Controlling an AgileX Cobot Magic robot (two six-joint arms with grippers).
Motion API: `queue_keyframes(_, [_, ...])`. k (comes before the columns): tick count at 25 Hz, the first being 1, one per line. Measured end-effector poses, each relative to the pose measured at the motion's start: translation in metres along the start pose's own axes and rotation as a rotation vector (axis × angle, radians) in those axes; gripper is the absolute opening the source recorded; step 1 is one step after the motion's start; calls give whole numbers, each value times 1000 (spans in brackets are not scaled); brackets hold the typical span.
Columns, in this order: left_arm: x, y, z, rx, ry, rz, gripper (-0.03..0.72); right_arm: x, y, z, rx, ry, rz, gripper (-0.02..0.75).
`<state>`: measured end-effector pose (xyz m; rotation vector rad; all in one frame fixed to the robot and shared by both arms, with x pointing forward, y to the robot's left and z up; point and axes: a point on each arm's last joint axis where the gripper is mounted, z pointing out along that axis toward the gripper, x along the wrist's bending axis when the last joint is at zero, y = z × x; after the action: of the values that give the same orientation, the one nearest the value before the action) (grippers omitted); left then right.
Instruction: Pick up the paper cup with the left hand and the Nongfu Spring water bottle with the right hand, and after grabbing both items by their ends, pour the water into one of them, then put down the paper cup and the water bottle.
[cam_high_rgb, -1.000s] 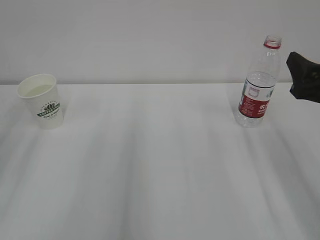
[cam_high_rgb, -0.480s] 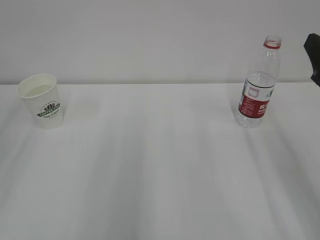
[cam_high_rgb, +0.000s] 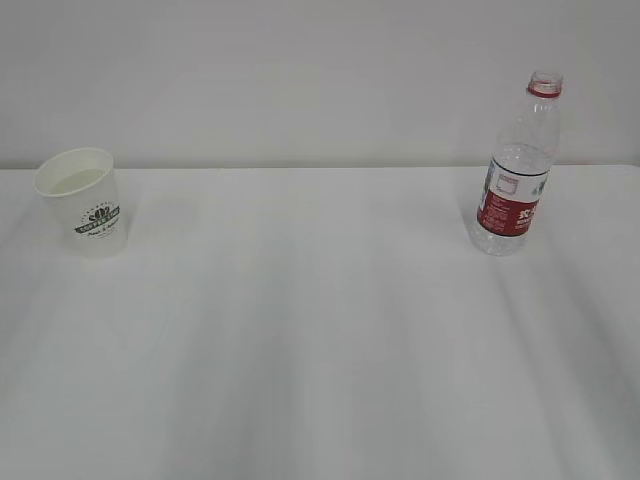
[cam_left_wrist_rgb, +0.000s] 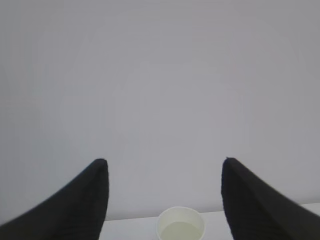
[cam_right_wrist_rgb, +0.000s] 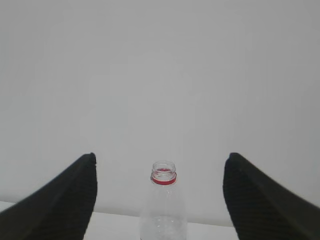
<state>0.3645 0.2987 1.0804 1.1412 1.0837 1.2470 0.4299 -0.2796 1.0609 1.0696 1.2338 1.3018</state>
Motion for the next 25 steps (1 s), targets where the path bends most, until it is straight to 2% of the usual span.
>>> queue_keyframes(10, [5, 31, -27, 36, 65, 0, 516, -1, 15, -28, 33, -3, -3, 589])
queue_keyframes(25, [9, 41, -66, 171, 143, -16, 516, -1, 22, -74, 137, -9, -4, 589])
